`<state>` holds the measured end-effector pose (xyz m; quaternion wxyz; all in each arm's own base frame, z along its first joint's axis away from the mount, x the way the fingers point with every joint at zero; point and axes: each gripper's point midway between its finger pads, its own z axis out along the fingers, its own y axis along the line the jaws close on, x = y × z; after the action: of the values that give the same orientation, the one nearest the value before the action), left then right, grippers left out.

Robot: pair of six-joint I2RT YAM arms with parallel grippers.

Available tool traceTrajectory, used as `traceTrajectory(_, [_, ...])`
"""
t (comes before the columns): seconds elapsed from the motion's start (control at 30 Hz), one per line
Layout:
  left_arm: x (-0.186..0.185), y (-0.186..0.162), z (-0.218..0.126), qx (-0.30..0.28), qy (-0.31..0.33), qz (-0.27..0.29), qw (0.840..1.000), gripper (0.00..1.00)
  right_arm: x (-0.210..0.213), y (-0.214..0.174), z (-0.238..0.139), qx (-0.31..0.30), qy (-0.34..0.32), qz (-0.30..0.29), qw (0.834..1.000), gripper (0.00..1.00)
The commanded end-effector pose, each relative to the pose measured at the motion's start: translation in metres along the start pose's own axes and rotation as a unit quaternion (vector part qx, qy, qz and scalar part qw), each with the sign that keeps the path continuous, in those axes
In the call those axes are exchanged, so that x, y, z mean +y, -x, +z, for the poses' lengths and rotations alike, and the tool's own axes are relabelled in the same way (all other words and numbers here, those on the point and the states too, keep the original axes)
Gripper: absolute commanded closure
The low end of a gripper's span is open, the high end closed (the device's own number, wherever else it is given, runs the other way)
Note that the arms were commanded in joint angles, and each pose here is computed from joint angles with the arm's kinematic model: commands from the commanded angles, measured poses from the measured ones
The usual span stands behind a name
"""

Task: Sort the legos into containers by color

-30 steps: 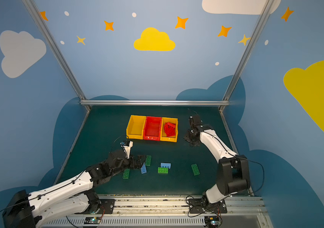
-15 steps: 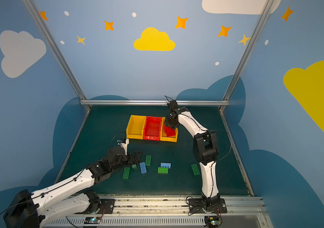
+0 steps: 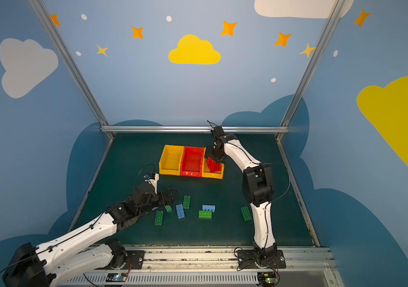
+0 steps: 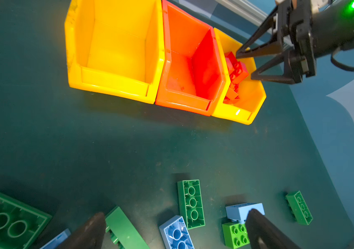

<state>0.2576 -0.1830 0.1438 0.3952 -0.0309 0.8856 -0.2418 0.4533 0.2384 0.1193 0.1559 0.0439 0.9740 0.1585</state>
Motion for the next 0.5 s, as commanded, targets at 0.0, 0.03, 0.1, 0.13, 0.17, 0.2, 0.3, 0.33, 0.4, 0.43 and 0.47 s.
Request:
traceTrajectory(0.0, [0.005,0.006,-0.015,-0.010,0.009,-0.025,1.000,0.00,0.012,-0.008,-0.043,-0.023,0.023,-0.016,0.999,0.23])
traceTrajectory(0.03, [0.009,0.005,-0.020,-0.011,0.015,-0.033,0.999,0.00,0.012,-0.014,-0.048,-0.023,0.025,-0.019,0.999,0.23])
traceTrajectory(0.1, [0.021,0.002,-0.028,-0.018,0.035,-0.050,0.998,0.00,0.012,-0.030,-0.056,-0.018,0.026,-0.028,0.999,0.23])
traceTrajectory(0.13, [0.029,0.001,-0.033,-0.025,0.048,-0.058,0.997,0.00,0.012,-0.037,-0.059,-0.016,0.026,-0.032,0.999,0.23])
traceTrajectory(0.17, [0.040,-0.001,-0.037,-0.032,0.069,-0.066,0.995,0.00,0.012,-0.045,-0.064,-0.015,0.027,-0.038,0.999,0.22])
traceTrajectory(0.2, [0.055,-0.004,-0.041,-0.041,0.098,-0.078,0.991,0.00,0.011,-0.054,-0.066,-0.011,0.025,-0.043,0.999,0.22])
traceTrajectory(0.3, [0.101,-0.010,-0.065,-0.067,0.192,-0.124,0.971,0.00,0.010,-0.082,-0.075,-0.003,0.023,-0.062,0.998,0.20])
traceTrajectory(0.33, [0.113,-0.011,-0.071,-0.072,0.214,-0.139,0.964,0.00,0.008,-0.092,-0.077,0.000,0.021,-0.067,0.998,0.19])
traceTrajectory(0.4, [0.132,-0.016,-0.080,-0.072,0.249,-0.175,0.950,0.00,0.006,-0.107,-0.080,0.006,0.020,-0.076,0.997,0.18])
traceTrajectory(0.43, [0.140,-0.019,-0.084,-0.071,0.264,-0.194,0.942,0.00,0.003,-0.115,-0.081,0.009,0.020,-0.079,0.997,0.17])
traceTrajectory(0.47, [0.146,-0.021,-0.085,-0.069,0.273,-0.207,0.937,0.00,0.002,-0.120,-0.082,0.012,0.022,-0.081,0.996,0.17])
